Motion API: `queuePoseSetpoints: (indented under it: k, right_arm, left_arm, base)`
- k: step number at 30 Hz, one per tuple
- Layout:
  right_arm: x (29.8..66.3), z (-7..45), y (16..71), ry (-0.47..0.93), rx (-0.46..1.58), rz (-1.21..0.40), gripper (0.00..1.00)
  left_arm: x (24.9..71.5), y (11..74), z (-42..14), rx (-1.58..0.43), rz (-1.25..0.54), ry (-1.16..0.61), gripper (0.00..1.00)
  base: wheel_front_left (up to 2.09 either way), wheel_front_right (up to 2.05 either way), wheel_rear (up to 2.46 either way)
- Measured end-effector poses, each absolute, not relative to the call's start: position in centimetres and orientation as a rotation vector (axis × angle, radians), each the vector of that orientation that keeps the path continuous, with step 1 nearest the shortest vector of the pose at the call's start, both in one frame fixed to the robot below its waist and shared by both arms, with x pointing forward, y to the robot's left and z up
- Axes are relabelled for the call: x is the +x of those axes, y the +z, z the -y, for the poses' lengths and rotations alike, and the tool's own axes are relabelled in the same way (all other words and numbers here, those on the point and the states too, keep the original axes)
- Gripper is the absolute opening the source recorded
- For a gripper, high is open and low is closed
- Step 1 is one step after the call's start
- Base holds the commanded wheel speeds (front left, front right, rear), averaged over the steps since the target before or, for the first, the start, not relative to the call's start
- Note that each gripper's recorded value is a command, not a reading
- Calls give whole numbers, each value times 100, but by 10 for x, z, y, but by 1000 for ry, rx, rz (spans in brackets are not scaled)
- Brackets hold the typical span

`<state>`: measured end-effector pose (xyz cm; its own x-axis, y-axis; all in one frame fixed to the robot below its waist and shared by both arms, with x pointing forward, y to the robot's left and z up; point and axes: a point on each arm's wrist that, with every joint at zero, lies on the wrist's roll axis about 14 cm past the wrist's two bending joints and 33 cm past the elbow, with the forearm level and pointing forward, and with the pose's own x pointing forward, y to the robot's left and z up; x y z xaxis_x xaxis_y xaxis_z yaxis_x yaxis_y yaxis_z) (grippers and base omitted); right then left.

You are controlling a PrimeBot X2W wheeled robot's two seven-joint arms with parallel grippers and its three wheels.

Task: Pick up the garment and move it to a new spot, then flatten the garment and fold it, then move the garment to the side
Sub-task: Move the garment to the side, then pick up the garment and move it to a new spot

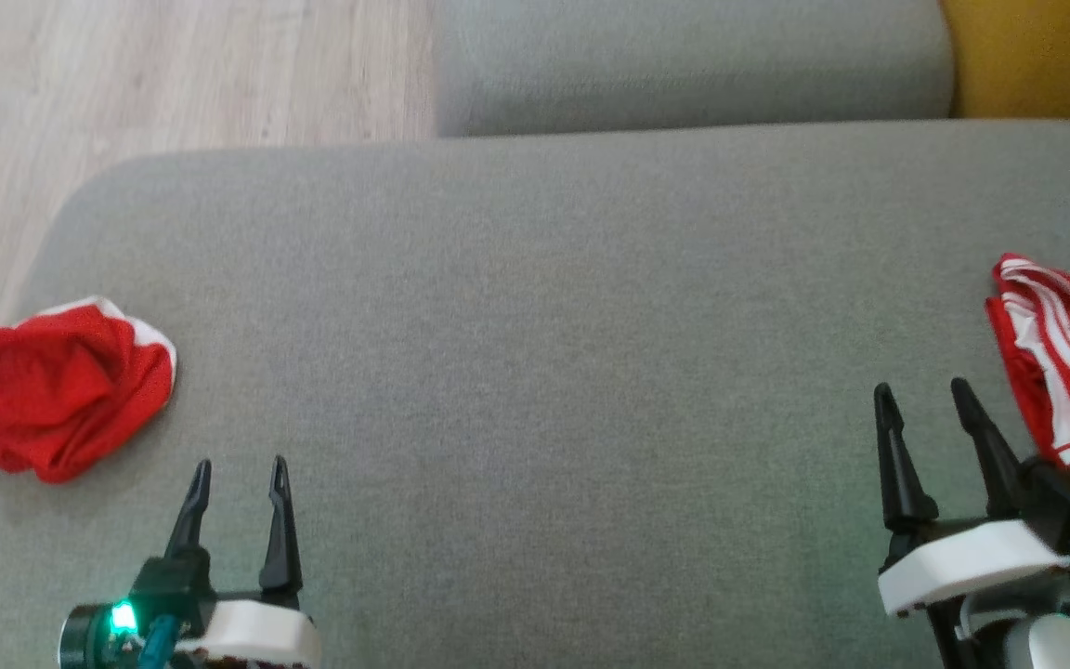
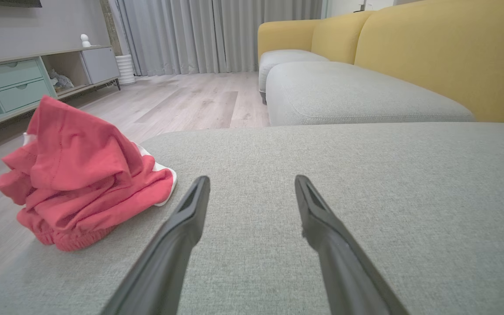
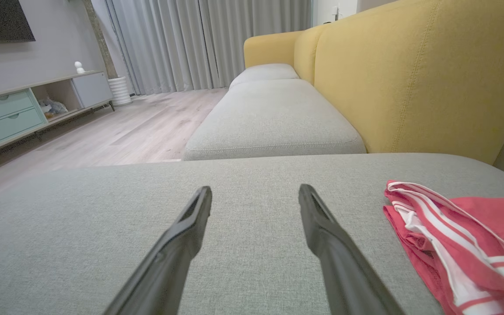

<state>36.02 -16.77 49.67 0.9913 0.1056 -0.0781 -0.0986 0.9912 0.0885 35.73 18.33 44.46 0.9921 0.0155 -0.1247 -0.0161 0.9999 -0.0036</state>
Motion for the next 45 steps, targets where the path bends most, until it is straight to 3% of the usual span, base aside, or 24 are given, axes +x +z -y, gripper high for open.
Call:
queuePoseSetpoints:
  k: [9, 31, 37, 45]
  right_arm:
    - [346, 163, 507, 115, 99, -61, 100]
    - [351, 159, 509, 130, 105, -64, 100]
    - [363, 132, 513, 214, 104, -56, 100]
    - [388, 51, 523, 453, 88, -43, 100]
  left_arm:
    - [351, 450, -180, -10, -110, 6, 100]
    - [349, 446, -184, -17, -126, 16, 100]
    - [351, 458, -205, -29, -88, 82, 100]
    - [337, 481, -261, -38, -24, 249, 100]
  base:
    - [0, 0, 0]
    - [0, 0, 0]
    - [0, 0, 0]
    - [0, 0, 0]
